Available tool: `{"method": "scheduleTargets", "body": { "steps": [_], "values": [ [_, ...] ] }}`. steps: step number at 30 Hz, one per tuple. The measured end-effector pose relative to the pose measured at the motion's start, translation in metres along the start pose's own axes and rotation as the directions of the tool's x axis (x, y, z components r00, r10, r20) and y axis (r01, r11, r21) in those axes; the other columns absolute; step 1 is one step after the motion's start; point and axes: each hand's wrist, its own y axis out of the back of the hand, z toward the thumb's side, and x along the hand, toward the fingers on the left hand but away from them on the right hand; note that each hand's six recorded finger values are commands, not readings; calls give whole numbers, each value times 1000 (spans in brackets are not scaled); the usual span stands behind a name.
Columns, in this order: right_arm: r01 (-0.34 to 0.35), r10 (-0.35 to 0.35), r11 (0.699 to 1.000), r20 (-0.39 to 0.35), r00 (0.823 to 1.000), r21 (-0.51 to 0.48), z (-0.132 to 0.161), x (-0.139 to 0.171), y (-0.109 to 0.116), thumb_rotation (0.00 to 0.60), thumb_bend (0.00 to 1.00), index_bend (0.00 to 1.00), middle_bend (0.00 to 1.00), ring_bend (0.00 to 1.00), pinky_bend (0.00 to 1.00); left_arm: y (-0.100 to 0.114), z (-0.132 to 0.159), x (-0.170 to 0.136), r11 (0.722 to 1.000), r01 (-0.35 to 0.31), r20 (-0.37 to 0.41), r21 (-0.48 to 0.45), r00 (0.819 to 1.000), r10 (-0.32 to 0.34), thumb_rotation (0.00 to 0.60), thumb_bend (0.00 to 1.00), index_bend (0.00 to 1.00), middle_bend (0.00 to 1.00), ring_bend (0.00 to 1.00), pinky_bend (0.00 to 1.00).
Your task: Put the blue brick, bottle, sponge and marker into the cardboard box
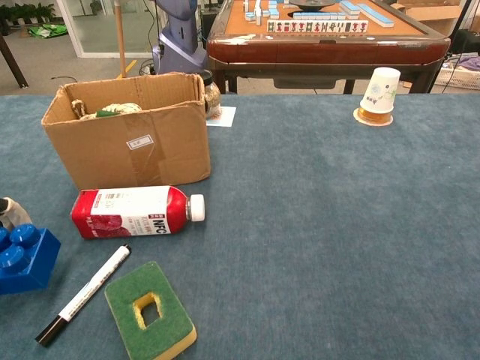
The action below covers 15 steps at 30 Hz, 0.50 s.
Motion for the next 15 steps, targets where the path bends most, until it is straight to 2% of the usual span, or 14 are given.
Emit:
{"method": "scheduleTargets", "body": {
  "steps": [9, 15],
  "values": [
    [-2, 2, 1000, 0, 1000, 0, 0, -1, -1, 600, 235, 323, 302, 292, 411, 54, -3, -4, 992, -122, -23, 13, 992, 122, 600, 188, 576, 606, 291, 232],
    [-10, 10, 1000, 4, 1000, 2, -1, -2, -3, 600, 235, 323, 302, 292, 410, 98, 5, -2, 965, -262, -33, 11, 964, 262, 600, 207, 599, 629, 323, 310]
  ]
}}
